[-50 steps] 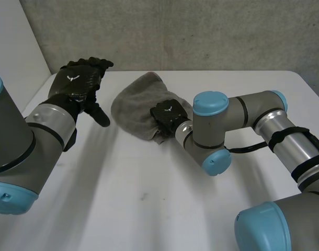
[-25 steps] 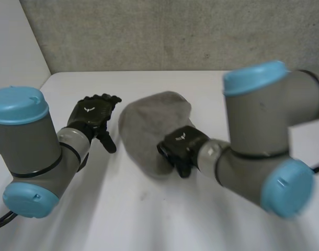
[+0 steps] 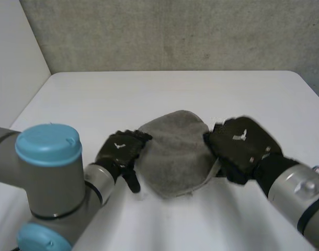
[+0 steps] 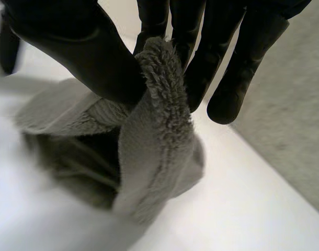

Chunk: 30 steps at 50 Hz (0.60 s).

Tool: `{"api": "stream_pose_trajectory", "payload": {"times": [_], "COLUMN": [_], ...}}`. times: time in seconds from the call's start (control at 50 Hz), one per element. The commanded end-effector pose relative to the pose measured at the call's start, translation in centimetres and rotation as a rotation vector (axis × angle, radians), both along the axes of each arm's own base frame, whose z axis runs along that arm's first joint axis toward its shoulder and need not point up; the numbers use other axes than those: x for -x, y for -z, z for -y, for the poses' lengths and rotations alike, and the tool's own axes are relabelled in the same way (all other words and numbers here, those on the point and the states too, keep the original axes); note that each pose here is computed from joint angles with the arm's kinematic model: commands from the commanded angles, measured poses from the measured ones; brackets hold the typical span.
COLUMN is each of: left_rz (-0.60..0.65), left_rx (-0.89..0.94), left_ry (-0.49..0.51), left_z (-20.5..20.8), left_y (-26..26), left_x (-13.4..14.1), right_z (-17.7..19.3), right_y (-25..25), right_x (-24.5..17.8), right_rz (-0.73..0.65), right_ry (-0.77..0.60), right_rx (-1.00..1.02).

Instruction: Fold the towel.

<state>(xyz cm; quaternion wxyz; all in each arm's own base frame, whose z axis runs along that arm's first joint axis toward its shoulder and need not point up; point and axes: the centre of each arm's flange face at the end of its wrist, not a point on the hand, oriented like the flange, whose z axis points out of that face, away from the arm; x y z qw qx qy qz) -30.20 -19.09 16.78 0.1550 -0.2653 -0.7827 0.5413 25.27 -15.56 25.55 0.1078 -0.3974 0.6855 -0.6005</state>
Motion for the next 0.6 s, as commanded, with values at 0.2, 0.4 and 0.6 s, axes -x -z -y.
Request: {"api": "stream_pose_trajectory", "payload": {"times": [0.2, 0.4, 0.6], "left_rz": [-0.083, -0.125, -0.249], "left_rx": [-0.004, 0.04, 0.242], "left_ry": [0.073, 0.092, -0.012], "left_z": [-0.6, 1.5, 0.9], "left_y": [2.0, 3.5, -8.4], "left_x": [4.2, 7.3, 4.3], "right_z": [1.7, 2.5, 3.5], "right_y": [0.0, -0.5, -5.4], "right_x": [0.1, 0.5, 0.9], "right_rz": [0.142, 0.162, 0.222], "right_ry": [0.065, 0.094, 0.108], "right_rx": [-0.023, 0.008, 0.159]}}
